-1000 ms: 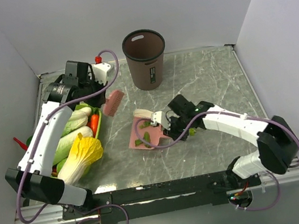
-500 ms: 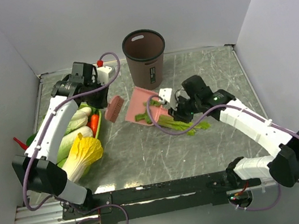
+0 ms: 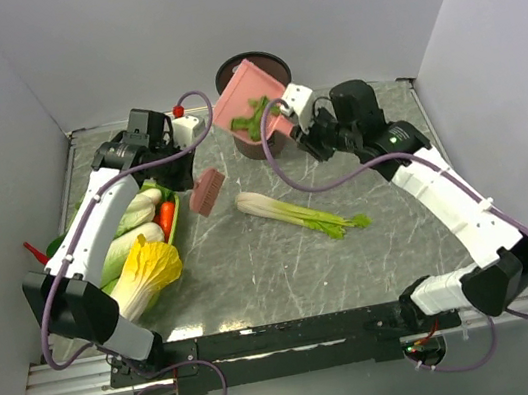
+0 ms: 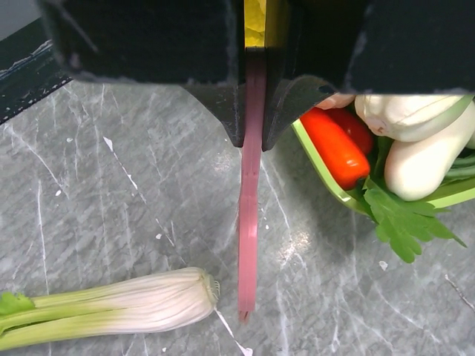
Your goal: Sweep away the paper scraps from the table
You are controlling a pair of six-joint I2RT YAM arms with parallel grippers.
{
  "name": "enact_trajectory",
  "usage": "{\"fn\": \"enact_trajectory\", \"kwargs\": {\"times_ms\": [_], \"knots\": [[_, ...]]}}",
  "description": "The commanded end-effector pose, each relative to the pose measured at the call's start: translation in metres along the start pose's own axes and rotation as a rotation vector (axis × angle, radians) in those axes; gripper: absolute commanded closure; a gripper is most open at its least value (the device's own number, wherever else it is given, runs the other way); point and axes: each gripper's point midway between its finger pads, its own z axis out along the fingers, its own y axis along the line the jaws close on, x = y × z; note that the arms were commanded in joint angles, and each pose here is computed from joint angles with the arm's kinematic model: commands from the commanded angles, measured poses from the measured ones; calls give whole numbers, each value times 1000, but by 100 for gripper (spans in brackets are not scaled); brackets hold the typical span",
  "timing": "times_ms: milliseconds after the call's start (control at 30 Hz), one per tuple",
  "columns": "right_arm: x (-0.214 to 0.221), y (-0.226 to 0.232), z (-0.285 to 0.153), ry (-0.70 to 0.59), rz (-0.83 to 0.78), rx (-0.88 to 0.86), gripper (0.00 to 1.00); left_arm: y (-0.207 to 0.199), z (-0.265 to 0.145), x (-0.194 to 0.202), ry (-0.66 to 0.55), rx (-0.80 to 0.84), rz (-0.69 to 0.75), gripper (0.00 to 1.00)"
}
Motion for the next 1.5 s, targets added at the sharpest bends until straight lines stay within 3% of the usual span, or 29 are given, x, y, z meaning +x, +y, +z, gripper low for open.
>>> {"fn": "enact_trajectory", "kwargs": {"times_ms": [0, 167, 567, 967, 1167, 1467], "knots": [[-21, -61, 2, -31, 34, 245, 100, -4, -1, -13, -47, 29, -11, 99], [-22, -119, 16, 32, -20, 430, 100, -7, 1, -10, -35, 45, -7, 99], [-45, -220, 44, 191, -395, 717, 100, -12, -2, -12, -43, 73, 1, 99], [-62, -249, 39, 259, -835, 853, 100, -11, -3, -11, -41, 67, 6, 99], [-61, -254, 41, 356, -1084, 838, 100, -11, -2, -14, -44, 76, 4, 99], [-60, -259, 36, 403, -1219, 839, 100, -13, -2, -16, -48, 83, 3, 99]]}}
